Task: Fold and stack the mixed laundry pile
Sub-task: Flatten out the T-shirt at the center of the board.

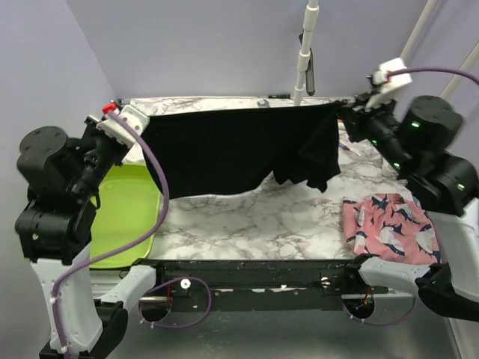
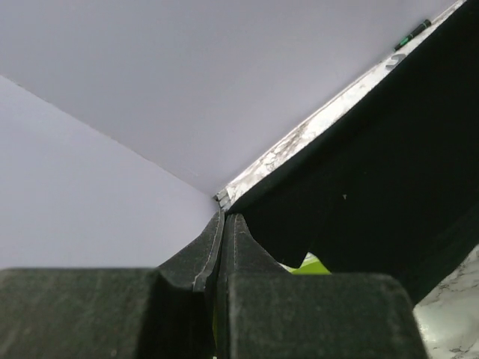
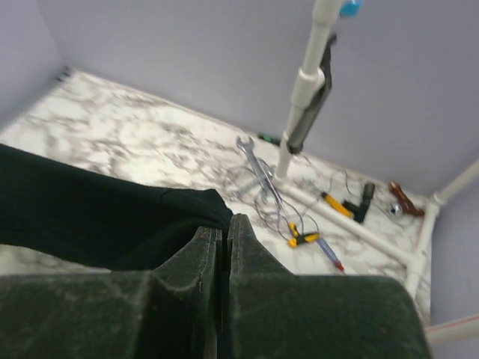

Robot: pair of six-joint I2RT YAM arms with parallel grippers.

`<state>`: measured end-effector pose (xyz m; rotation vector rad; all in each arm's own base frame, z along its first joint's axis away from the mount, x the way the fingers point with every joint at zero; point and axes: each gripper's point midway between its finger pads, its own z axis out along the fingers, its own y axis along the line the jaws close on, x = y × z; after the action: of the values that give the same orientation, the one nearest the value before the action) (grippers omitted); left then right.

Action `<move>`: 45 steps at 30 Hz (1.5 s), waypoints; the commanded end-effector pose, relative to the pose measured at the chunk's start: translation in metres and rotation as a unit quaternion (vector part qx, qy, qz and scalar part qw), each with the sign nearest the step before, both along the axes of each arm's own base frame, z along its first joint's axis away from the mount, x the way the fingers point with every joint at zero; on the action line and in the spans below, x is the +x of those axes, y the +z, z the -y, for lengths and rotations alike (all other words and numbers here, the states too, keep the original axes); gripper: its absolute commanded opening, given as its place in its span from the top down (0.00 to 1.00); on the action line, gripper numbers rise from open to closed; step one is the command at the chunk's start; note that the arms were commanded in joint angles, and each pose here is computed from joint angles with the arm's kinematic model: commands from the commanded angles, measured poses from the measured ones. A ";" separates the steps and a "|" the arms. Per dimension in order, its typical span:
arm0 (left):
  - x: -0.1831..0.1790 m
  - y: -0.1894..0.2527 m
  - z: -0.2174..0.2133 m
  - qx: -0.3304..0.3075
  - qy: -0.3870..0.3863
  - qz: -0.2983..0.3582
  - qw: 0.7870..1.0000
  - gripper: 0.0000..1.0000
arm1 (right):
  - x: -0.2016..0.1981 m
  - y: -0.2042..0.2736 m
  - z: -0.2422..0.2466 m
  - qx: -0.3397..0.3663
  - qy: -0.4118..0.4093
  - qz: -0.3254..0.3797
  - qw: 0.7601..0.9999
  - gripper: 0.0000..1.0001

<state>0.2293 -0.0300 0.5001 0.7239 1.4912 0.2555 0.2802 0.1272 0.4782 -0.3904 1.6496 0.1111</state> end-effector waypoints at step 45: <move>0.280 -0.340 -0.046 0.140 0.163 -0.373 0.902 1.00 | 0.275 -0.322 -0.082 -0.228 -0.059 -0.140 0.962 0.76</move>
<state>0.4853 0.0008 0.1525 0.8981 2.3836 0.3562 0.5156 0.2096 0.1279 -0.7341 2.1075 -0.2088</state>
